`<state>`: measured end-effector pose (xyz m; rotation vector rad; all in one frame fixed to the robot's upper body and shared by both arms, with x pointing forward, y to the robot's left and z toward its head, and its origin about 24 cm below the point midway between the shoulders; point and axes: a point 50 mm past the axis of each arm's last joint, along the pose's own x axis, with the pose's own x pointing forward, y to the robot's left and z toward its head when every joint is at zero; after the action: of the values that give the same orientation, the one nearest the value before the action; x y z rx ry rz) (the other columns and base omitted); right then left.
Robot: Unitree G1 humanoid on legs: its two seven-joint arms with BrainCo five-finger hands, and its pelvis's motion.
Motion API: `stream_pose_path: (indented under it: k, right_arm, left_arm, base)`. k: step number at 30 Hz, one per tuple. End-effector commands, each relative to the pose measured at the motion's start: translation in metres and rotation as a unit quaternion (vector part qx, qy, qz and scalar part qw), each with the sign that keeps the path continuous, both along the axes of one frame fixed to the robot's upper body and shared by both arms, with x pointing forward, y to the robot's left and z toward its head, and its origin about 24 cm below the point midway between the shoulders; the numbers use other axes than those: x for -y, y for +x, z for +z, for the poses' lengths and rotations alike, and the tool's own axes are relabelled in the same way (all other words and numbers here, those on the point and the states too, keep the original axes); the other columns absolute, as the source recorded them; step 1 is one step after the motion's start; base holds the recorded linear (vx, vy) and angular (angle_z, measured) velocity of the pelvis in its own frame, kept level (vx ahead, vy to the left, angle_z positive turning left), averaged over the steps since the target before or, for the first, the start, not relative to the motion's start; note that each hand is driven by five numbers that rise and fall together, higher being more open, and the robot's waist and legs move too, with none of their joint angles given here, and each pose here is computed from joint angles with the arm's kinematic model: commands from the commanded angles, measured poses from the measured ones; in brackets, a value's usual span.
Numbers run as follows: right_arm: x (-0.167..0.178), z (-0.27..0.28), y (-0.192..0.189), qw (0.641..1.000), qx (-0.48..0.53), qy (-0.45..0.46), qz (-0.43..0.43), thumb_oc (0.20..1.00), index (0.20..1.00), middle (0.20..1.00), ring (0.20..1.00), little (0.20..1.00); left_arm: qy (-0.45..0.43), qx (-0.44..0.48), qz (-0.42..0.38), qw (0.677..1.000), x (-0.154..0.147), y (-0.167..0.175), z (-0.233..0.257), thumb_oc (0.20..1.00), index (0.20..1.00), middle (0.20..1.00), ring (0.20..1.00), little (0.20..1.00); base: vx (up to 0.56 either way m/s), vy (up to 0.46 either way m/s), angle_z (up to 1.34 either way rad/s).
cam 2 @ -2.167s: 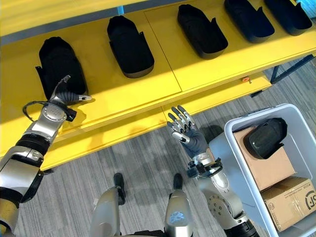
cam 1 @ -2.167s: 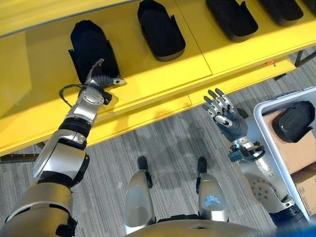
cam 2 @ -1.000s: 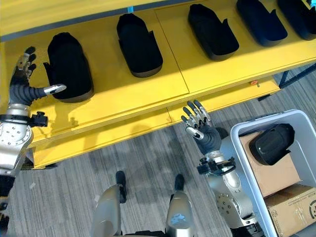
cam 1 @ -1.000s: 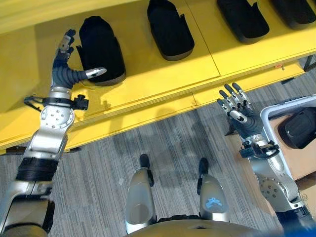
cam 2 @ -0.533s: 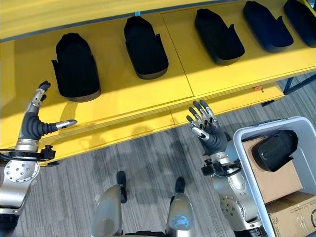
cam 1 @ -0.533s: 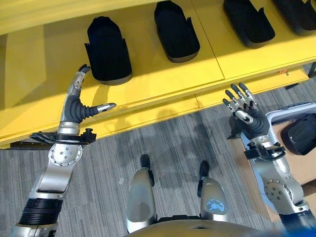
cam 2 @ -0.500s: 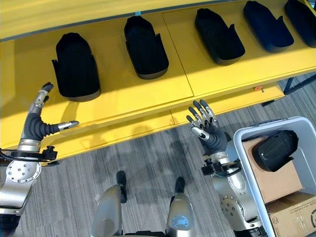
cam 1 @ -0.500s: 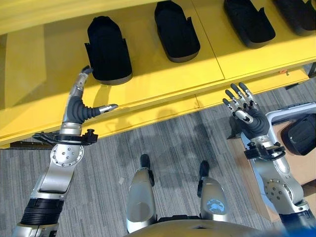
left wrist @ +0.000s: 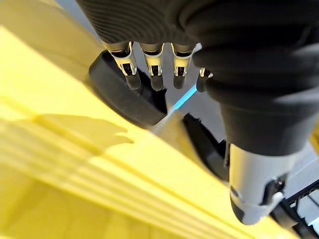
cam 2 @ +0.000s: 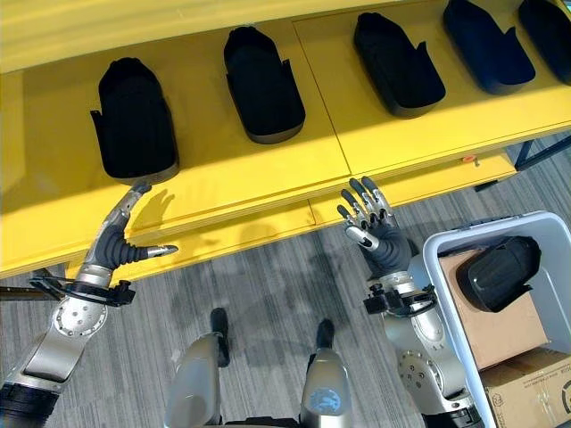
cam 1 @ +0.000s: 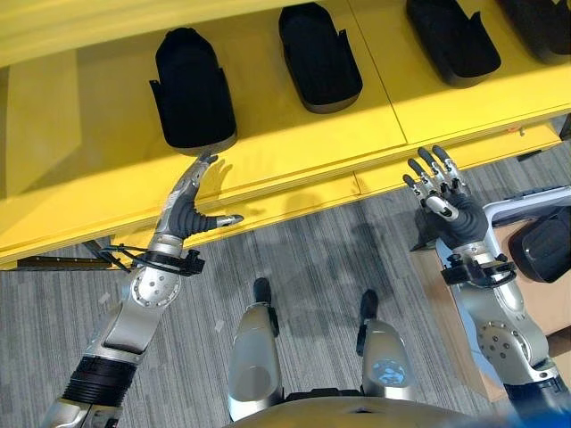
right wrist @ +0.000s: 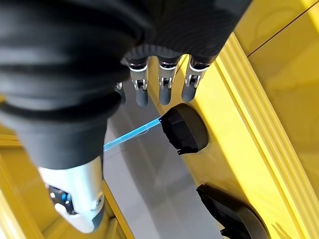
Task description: Move parts from the plastic box to the shelf.
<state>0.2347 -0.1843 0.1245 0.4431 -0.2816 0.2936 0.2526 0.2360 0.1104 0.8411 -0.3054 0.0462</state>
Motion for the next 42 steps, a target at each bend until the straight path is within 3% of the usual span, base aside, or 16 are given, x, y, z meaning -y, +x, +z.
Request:
stream_pose_path:
  k: [1,14,42]
  right_arm:
    - [0.001,0.025,-0.009,0.997,0.071,-0.016,-0.002,1.000,1.000,1.000,1.000,1.000]
    - [-0.003,0.024,-0.010,0.998,0.066,-0.005,0.010,1.000,1.000,1.000,1.000,1.000]
    - [-0.008,0.022,-0.012,0.998,0.062,0.001,0.020,1.000,1.000,1.000,1.000,1.000]
  left_arm:
    - [0.043,0.015,0.006,0.999,-0.005,0.005,0.007,1.000,1.000,1.000,1.000,1.000]
    - [0.031,-0.058,0.090,0.994,-0.021,0.024,-0.034,1.000,1.000,1.000,1.000,1.000]
    - [0.048,-0.034,0.147,0.987,-0.034,0.062,-0.013,1.000,1.000,1.000,1.000,1.000]
  base:
    - [0.00,0.000,0.00]
    - [0.00,0.002,-0.01]
    - [0.00,0.002,-0.01]
